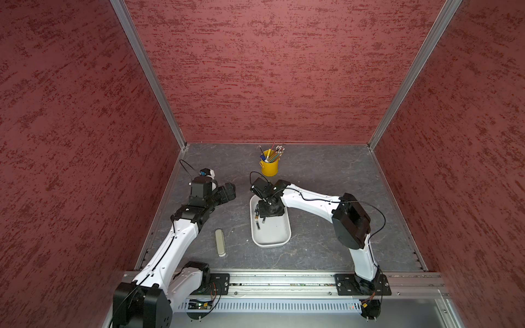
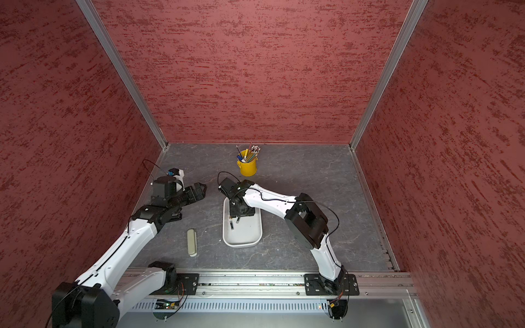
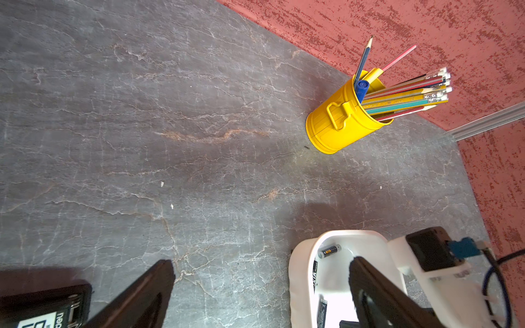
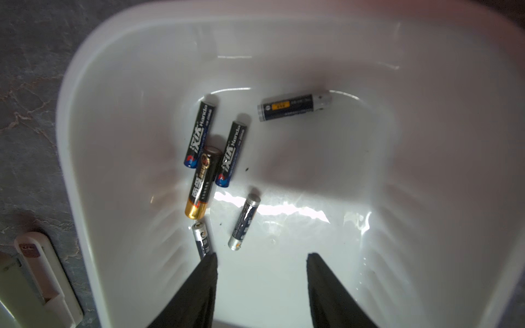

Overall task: Take the batteries out of the storage box
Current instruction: Pick up the battery from the storage box.

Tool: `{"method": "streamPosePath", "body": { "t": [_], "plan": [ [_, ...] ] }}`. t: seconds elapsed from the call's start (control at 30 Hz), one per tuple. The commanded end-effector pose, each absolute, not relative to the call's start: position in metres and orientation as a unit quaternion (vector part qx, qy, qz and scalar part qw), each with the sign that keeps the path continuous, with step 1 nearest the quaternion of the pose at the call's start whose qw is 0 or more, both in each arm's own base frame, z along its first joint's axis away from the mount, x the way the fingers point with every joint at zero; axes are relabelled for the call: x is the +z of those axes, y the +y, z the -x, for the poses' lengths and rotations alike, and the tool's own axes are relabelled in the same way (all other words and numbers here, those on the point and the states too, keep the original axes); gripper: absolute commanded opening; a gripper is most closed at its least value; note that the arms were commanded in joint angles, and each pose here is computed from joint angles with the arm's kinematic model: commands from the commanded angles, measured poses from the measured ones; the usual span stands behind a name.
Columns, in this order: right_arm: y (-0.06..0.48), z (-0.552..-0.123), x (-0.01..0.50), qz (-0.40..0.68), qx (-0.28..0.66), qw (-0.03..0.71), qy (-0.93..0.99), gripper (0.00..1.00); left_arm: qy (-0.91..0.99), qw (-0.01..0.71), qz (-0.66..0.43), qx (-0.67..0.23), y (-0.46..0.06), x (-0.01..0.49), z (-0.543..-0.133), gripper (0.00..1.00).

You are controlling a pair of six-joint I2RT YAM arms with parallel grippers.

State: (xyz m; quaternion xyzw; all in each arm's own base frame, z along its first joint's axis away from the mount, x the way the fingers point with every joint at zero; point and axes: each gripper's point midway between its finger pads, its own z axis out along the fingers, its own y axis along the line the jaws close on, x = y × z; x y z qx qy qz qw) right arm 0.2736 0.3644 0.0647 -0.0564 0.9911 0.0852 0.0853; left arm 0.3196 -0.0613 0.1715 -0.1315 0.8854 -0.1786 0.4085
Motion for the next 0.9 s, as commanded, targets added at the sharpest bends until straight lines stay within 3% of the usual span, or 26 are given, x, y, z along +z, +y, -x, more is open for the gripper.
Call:
{"method": "streamPosePath", "body": {
  "t": [0.0, 0.87],
  "plan": [
    [0.378, -0.277, 0.066, 0.052, 0.102, 0.088, 0.990, 0.54, 0.891, 0.391, 0.139, -0.184, -0.062, 0.161, -0.311, 1.00],
    [0.379, -0.272, 0.029, 0.079, 0.064, 0.044, 0.994, 0.38, 0.897, 0.375, 0.140, -0.186, -0.064, 0.149, -0.313, 1.00]
  ]
}}
